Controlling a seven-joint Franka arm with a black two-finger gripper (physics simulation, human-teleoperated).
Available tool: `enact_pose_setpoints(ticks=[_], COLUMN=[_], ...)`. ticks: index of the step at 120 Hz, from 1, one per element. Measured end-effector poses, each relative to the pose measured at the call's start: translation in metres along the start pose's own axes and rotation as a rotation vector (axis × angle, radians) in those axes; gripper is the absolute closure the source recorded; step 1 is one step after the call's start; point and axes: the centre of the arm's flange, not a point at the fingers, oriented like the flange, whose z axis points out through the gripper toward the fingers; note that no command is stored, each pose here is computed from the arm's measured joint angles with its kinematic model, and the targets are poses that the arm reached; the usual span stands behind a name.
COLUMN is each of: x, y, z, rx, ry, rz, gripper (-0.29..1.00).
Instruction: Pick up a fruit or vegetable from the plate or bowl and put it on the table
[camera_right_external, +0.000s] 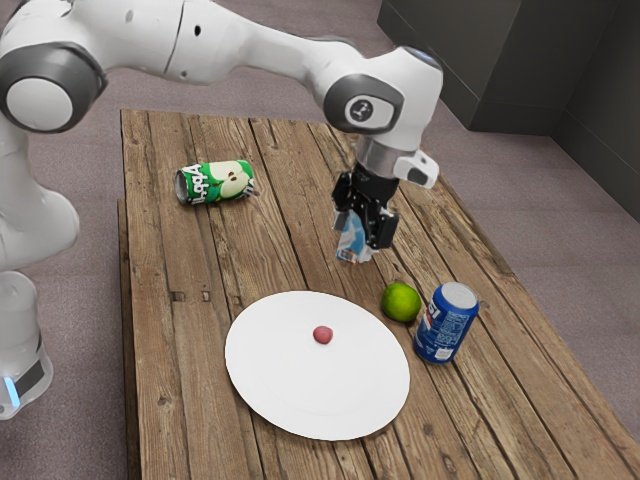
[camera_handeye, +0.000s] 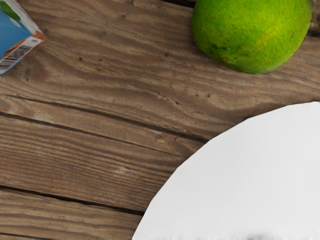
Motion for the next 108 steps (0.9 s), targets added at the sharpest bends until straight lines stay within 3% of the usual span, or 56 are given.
enact_pose_setpoints(ticks=[48,108], x=[-0.049,-0.051], y=[0.113,0.110], z=[0.084,0.116], rx=[0.052,0.056], ry=[0.056,0.090], rz=[0.134,0.051], gripper=[0.04,0.07])
